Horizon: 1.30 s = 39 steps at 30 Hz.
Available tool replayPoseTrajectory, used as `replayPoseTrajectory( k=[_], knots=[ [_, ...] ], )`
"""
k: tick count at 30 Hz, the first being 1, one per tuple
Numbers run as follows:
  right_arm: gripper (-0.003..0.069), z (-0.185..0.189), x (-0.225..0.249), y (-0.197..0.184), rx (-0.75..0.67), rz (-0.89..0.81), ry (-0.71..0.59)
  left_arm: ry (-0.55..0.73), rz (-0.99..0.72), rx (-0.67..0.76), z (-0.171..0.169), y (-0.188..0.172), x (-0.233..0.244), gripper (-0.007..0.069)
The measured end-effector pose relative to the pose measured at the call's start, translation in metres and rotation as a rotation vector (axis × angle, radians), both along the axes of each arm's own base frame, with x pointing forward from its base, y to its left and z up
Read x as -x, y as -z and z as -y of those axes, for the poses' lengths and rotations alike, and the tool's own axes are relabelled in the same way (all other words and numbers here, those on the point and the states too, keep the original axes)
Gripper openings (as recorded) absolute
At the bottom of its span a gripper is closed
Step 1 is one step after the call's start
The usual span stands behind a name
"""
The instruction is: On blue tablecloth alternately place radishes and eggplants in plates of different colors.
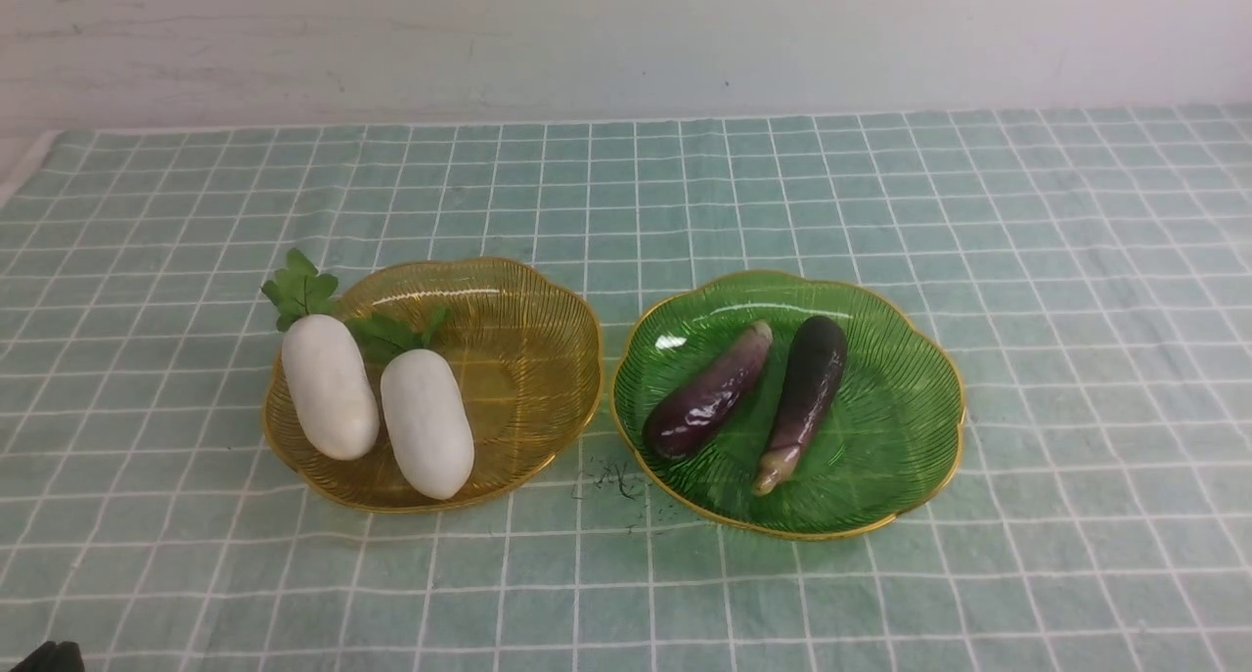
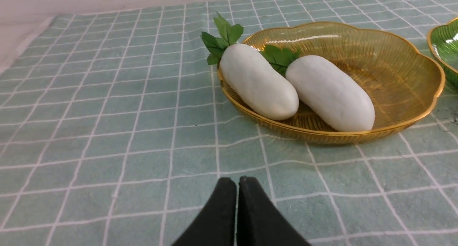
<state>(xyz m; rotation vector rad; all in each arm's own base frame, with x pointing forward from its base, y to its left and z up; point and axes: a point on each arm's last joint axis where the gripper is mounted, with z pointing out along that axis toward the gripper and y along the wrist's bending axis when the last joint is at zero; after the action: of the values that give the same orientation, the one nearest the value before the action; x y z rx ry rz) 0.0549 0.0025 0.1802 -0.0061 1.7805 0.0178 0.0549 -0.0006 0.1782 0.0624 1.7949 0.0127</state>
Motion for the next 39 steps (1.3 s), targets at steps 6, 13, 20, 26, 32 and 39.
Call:
replayPoseTrajectory(
  k=[6,13,20,26,32,39],
  knots=[
    [-0.0015,0.0,0.0,0.0,0.0,0.0,0.0,-0.044,-0.024,0.029,-0.0021,0.0026,0.0008,-0.0008],
    [-0.0015,0.0,0.0,0.0,0.0,0.0,0.0,-0.05,-0.087,0.027,-0.0025,0.0082,0.0024,-0.0008],
    [-0.0015,0.0,0.0,0.0,0.0,0.0,0.0,-0.05,-0.088,0.027,-0.0025,0.0083,0.0024,-0.0008],
    [-0.0015,0.0,0.0,0.0,0.0,0.0,0.0,-0.05,-0.089,0.027,-0.0026,0.0083,0.0025,-0.0008],
    [-0.0015,0.0,0.0,0.0,0.0,0.0,0.0,-0.05,-0.089,0.027,-0.0026,0.0083,0.0025,-0.0008],
    [-0.0015,0.0,0.0,0.0,0.0,0.0,0.0,-0.05,-0.089,0.027,-0.0026,0.0083,0.0025,-0.0008]
  ],
)
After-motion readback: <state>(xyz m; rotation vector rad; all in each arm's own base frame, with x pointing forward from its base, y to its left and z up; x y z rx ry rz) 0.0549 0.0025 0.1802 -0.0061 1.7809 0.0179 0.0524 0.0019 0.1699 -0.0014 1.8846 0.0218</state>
